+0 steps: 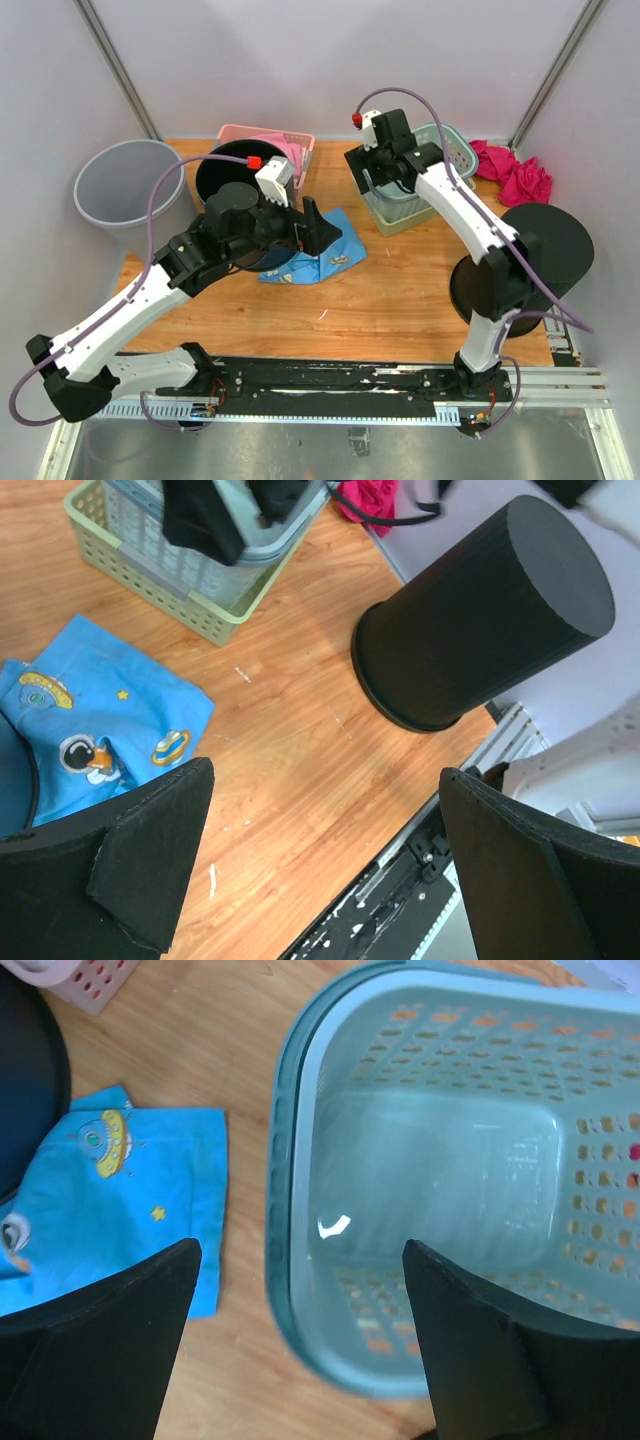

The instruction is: Turn the large container upside down

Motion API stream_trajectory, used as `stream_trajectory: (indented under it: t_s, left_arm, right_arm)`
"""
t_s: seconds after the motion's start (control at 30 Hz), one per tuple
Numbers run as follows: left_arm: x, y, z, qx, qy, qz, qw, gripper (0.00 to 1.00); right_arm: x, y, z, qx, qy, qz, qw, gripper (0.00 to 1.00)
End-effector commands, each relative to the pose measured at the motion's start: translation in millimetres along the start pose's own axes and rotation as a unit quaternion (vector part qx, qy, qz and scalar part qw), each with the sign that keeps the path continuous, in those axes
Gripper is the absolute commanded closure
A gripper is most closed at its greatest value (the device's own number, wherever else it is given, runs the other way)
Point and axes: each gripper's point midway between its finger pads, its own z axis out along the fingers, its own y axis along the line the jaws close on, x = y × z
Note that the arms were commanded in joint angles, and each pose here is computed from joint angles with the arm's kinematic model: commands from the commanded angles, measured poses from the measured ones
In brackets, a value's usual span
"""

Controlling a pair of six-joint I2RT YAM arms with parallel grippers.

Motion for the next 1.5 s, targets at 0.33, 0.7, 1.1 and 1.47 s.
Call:
stream_trajectory:
  t_s: [0.33,0.7,1.1,1.47]
  left_arm:
    - [-10,-3,-13,0.005,-0.029,-0.007,1.000,0.01]
    - [-10,-10,1,0.025,-0.014,0.018,0.999,0.01]
    - [-89,-34,-60,0.035,-0.137,0.026,0.990,0.01]
    - [-101,-32,-57,0.022,-0.157,0.004,0.987,0.01]
  right_arm:
    - [-6,-6,26,-0.046,0.043,-0.003,0.998,0.92]
    - [-83,8,-119,-0.135,-0.122,0.034,0.983,1.00]
    - [-19,99,-233,-0.390,-0.136,0.109,0.904,0.99]
    - [37,166,-268,-0.569,-0.071,0.193,0.796,0.99]
